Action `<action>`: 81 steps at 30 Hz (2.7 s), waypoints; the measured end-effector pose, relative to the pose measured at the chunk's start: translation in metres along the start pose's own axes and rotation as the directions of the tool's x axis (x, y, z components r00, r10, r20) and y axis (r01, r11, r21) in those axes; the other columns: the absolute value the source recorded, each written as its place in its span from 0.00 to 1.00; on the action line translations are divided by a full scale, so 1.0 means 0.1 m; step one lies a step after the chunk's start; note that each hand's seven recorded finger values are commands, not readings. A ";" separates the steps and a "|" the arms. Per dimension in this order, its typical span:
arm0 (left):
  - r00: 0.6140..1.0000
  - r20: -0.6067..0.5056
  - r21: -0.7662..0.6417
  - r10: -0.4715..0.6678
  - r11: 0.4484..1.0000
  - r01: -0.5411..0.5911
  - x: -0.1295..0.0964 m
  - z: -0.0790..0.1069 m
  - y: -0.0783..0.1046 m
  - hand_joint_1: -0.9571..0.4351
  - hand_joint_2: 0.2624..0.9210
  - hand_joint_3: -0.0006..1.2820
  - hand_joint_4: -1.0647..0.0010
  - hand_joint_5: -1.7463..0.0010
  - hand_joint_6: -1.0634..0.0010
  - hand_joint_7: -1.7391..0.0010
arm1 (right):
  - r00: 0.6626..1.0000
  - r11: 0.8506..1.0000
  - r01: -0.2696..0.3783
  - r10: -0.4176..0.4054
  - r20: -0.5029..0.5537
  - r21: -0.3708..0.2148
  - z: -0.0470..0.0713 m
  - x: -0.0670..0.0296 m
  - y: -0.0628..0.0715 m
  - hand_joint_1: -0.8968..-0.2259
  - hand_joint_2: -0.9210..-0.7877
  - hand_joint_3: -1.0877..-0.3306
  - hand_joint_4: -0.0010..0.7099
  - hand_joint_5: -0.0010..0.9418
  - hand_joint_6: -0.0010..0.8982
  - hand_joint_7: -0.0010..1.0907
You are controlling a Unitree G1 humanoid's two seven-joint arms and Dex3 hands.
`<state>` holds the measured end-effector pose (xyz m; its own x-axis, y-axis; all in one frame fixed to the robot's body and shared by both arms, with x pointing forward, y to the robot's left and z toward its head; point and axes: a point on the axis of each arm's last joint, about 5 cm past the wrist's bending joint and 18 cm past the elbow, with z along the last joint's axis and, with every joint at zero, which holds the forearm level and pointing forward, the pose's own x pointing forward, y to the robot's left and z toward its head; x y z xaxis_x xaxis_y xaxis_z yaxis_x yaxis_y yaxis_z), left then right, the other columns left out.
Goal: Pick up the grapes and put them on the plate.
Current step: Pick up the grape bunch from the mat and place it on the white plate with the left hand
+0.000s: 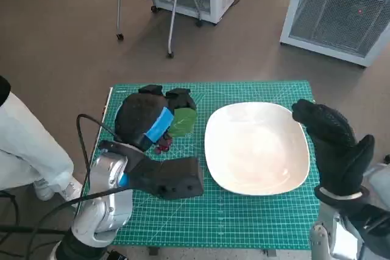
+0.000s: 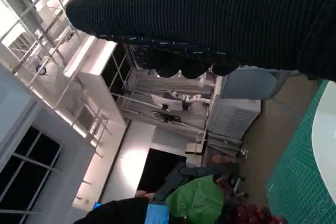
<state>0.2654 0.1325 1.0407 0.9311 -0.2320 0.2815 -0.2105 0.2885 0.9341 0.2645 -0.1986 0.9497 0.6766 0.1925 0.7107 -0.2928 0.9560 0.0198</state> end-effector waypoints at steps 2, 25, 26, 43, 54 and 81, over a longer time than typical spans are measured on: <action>1.000 0.004 -0.005 -0.001 1.000 0.001 0.00 0.01 0.00 0.69 0.98 0.02 0.30 0.27 0.28 0.51 | 1.000 1.000 0.000 0.000 0.000 0.000 0.00 0.000 0.00 0.71 0.00 0.66 0.91 0.01 0.21 0.74; 0.961 0.278 -0.030 0.005 1.000 0.003 0.35 0.66 0.12 0.69 0.64 0.57 0.64 0.09 0.62 0.11 | 1.000 1.000 0.012 -0.012 0.000 -0.008 0.02 -0.023 -0.03 0.71 0.00 0.66 0.92 0.01 0.21 0.74; 0.958 0.288 -0.029 0.007 1.000 0.002 0.37 0.69 0.13 0.69 0.63 0.58 0.64 0.09 0.63 0.11 | 1.000 1.000 0.013 -0.013 0.000 -0.009 0.02 -0.026 -0.03 0.71 0.00 0.66 0.92 0.01 0.21 0.74; 0.912 0.408 -0.059 -0.032 0.996 0.062 0.57 0.97 0.12 0.69 0.88 0.32 0.59 0.13 0.59 0.23 | 0.999 0.999 0.046 -0.047 -0.004 -0.027 0.05 -0.106 -0.07 0.71 0.00 0.66 0.91 0.01 0.21 0.74; 0.907 0.417 -0.052 -0.057 0.995 0.086 0.59 1.04 0.09 0.69 1.00 0.16 0.47 0.17 0.54 0.33 | 0.998 0.996 0.068 -0.068 0.011 -0.049 0.08 -0.106 -0.07 0.72 0.00 0.67 0.91 0.01 0.22 0.73; 0.876 0.306 -0.253 -0.374 0.855 0.453 0.92 0.75 -0.15 0.52 0.78 0.03 0.89 0.94 0.80 0.99 | 0.996 0.994 0.084 -0.084 0.007 -0.067 0.06 -0.118 -0.07 0.72 0.00 0.68 0.91 0.01 0.25 0.71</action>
<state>0.3317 0.0369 1.0693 0.8027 -0.5954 -0.0352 0.3176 0.3766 0.8702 0.2543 -0.2089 0.9457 0.6944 0.1103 0.7111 -0.1890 0.9814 0.0323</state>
